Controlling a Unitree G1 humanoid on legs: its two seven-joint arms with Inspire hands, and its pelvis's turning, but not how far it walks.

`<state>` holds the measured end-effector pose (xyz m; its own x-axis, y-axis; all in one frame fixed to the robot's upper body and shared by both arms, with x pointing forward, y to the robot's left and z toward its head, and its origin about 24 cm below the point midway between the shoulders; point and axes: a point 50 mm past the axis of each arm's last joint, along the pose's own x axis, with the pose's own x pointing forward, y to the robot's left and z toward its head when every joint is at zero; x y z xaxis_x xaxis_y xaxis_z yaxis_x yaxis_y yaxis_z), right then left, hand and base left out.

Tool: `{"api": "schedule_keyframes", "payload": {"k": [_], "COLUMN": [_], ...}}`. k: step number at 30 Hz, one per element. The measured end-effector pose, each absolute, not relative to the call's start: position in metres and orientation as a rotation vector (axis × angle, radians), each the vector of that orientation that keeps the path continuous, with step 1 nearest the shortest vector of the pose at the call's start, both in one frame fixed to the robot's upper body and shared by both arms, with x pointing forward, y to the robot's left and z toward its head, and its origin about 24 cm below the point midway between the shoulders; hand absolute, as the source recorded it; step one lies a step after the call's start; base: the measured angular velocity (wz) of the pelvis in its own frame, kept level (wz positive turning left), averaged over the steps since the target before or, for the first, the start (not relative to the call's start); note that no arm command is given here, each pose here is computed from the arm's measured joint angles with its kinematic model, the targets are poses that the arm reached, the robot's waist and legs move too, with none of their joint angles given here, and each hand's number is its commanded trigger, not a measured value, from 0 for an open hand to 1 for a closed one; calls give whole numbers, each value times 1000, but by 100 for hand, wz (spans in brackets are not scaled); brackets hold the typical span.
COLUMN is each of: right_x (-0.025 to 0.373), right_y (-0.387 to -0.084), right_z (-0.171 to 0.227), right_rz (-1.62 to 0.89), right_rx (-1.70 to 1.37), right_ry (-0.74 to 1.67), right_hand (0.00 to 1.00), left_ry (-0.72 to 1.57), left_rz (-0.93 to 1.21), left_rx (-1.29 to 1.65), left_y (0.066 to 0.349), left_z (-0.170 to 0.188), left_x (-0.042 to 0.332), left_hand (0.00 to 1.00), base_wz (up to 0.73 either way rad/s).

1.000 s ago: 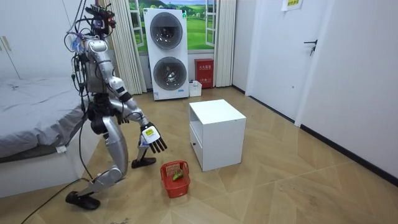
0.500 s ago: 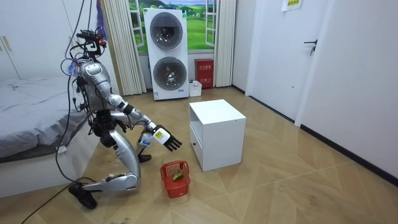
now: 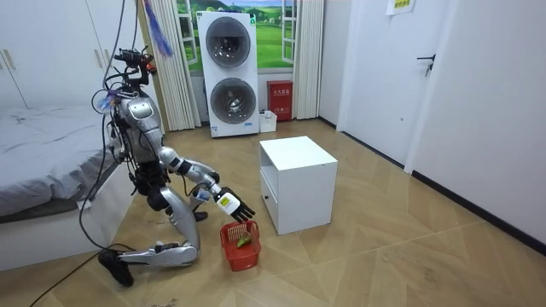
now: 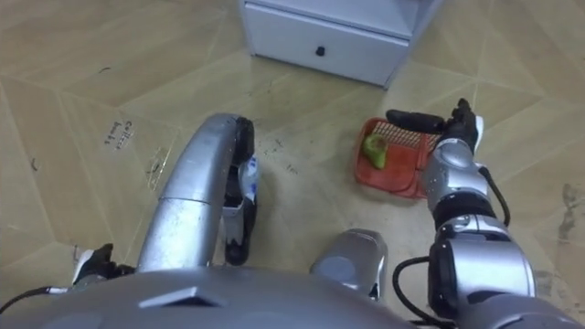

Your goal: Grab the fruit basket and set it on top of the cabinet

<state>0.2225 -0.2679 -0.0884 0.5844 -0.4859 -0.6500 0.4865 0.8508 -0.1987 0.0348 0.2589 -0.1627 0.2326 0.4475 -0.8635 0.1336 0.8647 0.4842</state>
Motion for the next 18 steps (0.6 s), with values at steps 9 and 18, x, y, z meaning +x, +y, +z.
{"api": "schedule_keyframes", "payload": {"k": [9,18], "right_x": [199,186], "right_y": [-271,-272], "right_z": [-100,-107], "right_rz": [-549,-543], "right_rx": [-80,-50], "right_ry": [813,859], "right_hand": [0,0], "left_ry": [1388,1372], "left_rz": [186,151], "left_rx": [508,502], "left_y": [248,246], "left_z": [-167,-167], "left_x": [7,6], "left_hand": [0,0], "base_wz": [-15,-1]}}
